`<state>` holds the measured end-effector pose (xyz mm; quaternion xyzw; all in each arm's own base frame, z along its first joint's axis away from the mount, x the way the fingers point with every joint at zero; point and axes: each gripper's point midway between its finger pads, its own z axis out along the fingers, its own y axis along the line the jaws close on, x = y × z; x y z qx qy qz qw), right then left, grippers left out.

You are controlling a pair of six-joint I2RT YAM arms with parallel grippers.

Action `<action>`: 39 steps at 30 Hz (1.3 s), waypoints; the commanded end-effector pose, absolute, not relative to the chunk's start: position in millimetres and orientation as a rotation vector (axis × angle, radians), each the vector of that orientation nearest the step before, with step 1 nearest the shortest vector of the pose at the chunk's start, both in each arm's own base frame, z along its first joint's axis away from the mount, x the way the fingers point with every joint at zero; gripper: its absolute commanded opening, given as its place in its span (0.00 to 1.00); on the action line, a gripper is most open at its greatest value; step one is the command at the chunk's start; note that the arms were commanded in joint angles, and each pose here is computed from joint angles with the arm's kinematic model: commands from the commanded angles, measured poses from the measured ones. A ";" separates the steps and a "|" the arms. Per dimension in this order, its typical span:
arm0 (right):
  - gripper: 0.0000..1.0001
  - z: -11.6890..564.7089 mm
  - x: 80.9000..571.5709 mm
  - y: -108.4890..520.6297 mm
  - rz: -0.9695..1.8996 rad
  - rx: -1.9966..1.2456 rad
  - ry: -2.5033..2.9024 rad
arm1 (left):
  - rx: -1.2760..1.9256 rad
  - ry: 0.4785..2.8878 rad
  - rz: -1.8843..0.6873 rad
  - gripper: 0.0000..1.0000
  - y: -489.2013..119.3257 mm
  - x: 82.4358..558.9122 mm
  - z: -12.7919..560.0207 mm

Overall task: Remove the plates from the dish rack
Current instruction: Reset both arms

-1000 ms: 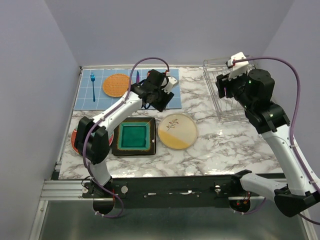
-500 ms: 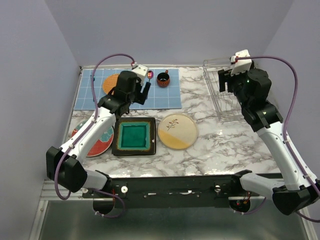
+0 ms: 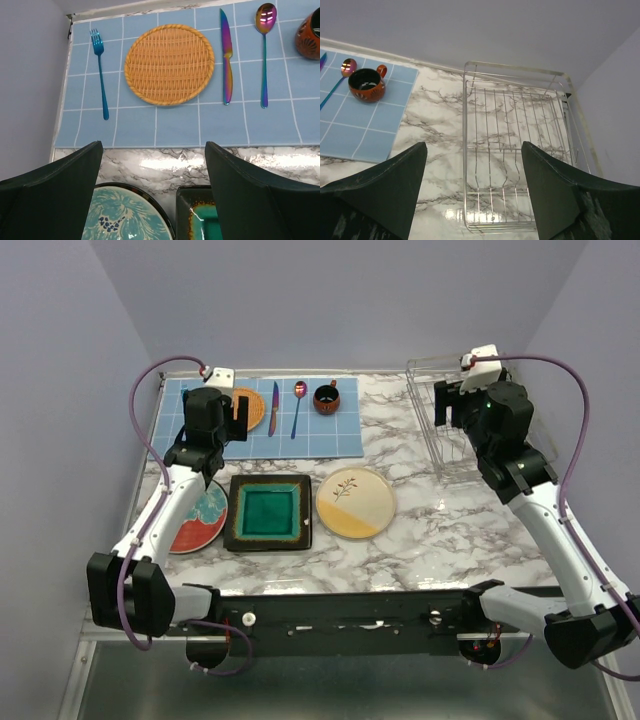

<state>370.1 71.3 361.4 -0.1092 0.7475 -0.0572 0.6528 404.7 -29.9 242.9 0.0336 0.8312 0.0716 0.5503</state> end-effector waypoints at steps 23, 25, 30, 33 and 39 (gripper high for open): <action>0.86 346.4 418.7 28.6 -0.173 -0.018 1.735 | -0.003 1.799 0.108 0.93 -19.0 427.9 255.7; 0.86 349.5 417.1 27.3 -0.180 -0.013 1.724 | 0.004 1.795 0.109 0.93 -19.2 427.6 256.5; 0.87 361.3 411.1 23.5 -0.196 -0.014 1.679 | 0.009 1.786 0.089 0.96 -22.5 428.0 260.6; 0.86 369.7 405.4 23.0 -0.187 -0.008 1.659 | 0.012 1.782 0.073 0.97 -24.8 427.8 262.8; 0.86 377.8 399.5 22.7 -0.182 -0.015 1.634 | 0.017 1.763 0.079 0.99 -24.0 426.5 270.8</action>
